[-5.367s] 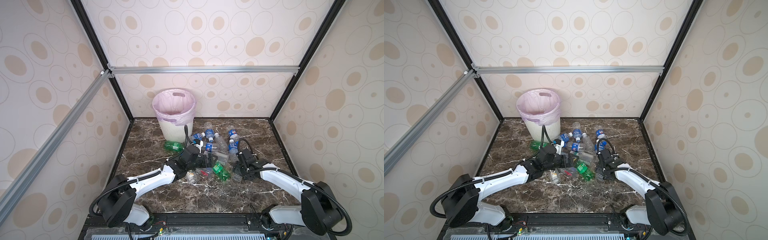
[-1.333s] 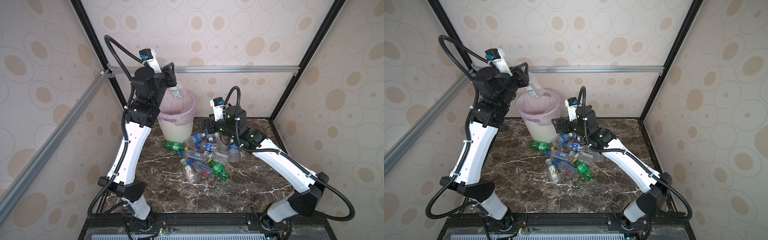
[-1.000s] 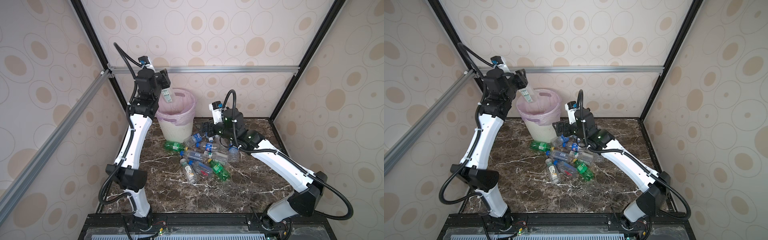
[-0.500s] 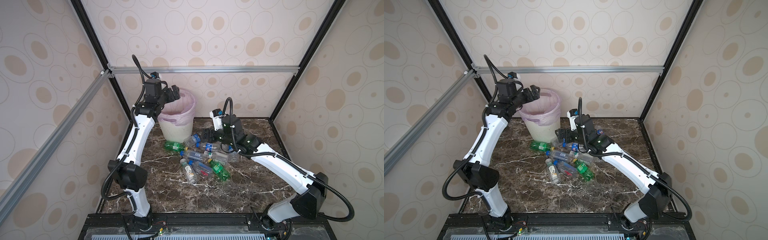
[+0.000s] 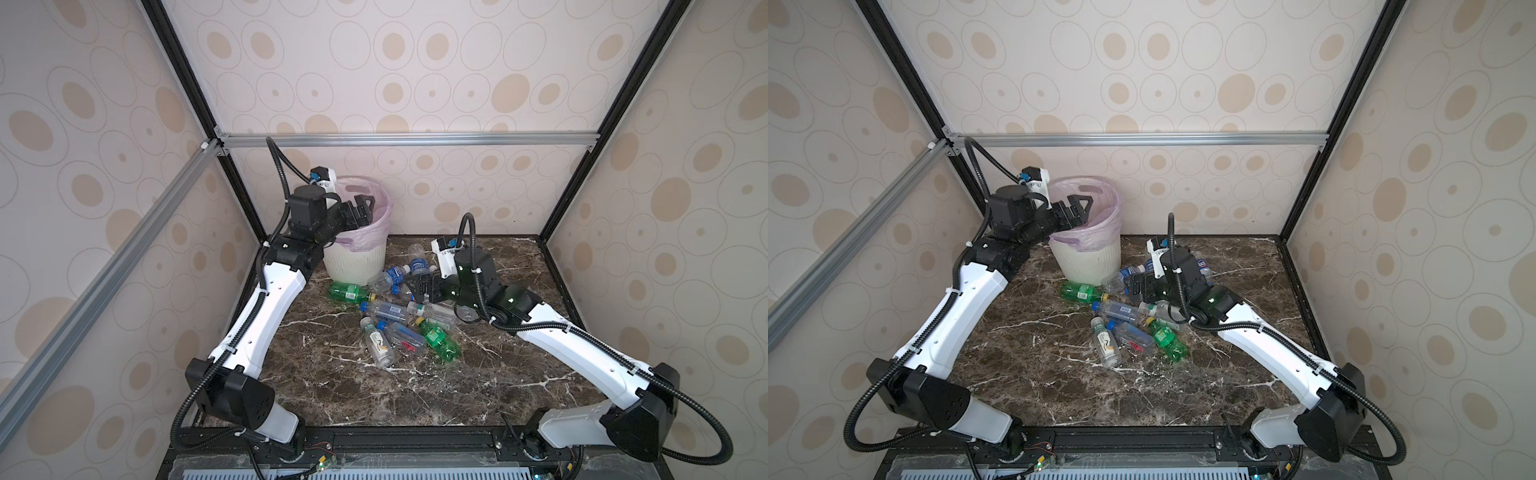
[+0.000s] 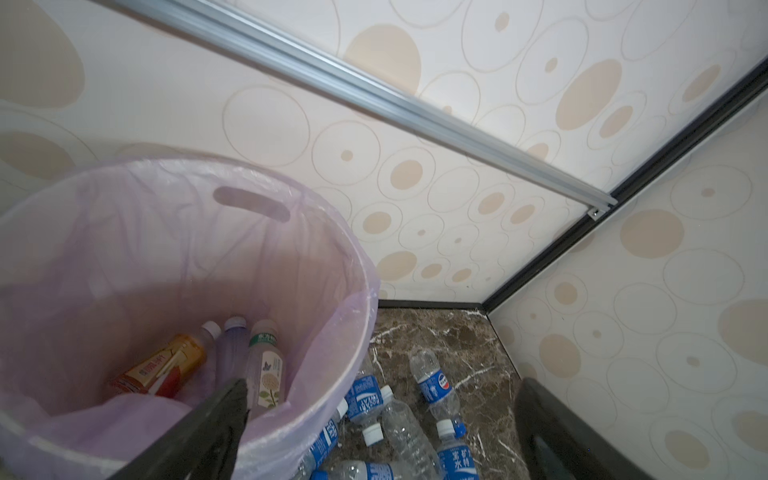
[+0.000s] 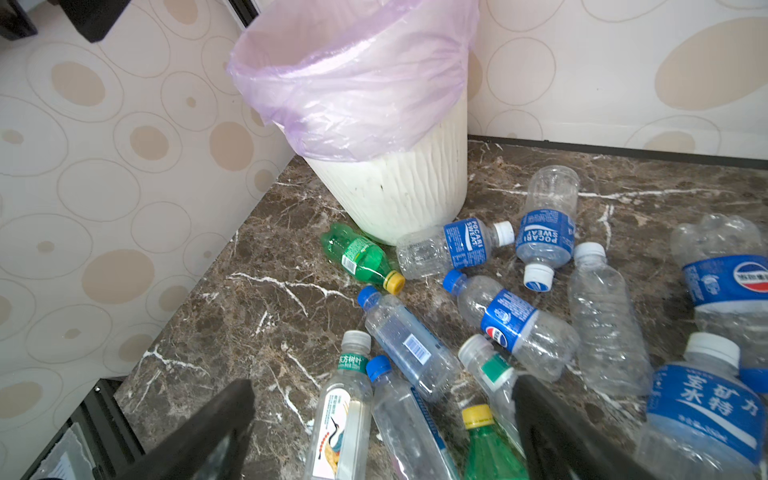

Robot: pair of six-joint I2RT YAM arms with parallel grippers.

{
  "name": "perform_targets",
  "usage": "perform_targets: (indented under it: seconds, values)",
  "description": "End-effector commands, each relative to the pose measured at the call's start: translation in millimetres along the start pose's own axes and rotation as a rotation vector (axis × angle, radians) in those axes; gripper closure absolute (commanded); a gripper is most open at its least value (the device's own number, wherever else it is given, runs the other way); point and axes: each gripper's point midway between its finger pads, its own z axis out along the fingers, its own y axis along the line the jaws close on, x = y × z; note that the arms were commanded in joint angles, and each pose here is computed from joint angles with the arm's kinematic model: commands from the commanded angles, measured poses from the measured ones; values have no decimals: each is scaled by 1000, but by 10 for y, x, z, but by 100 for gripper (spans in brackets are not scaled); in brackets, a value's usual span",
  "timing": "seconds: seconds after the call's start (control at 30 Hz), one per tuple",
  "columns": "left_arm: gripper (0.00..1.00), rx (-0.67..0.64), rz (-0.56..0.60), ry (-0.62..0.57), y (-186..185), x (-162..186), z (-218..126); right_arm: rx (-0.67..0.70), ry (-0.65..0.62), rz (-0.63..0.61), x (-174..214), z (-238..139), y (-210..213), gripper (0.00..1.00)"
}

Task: Throw the plastic bottles in the bin
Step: 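Lower left gripper toward the pile while right gripper lowers onto green soda bottle, then close right gripper around the green soda bottle body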

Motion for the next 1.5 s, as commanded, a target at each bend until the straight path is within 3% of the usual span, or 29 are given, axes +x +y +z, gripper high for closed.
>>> perform_targets:
  seconds: [0.0,0.33,0.57,0.73,1.13,1.47]
  values:
    - [1,104,-2,-68,-318,-74,-269,56,58,12,287,-62,-165,0]
    - [1,155,-99,76,-416,854,-420,191,311,68,1305,-47,-603,0]
    - [1,180,-136,173,-470,1399,-492,278,425,96,1767,-152,-833,0]
    - [1,197,-182,220,-444,1687,-516,267,496,86,2033,-168,-872,0]
    - [1,180,-278,309,-272,2237,-580,271,564,-5,2227,16,-966,1]
    - [1,162,-319,308,-255,2268,-498,248,626,-29,2346,225,-1044,8]
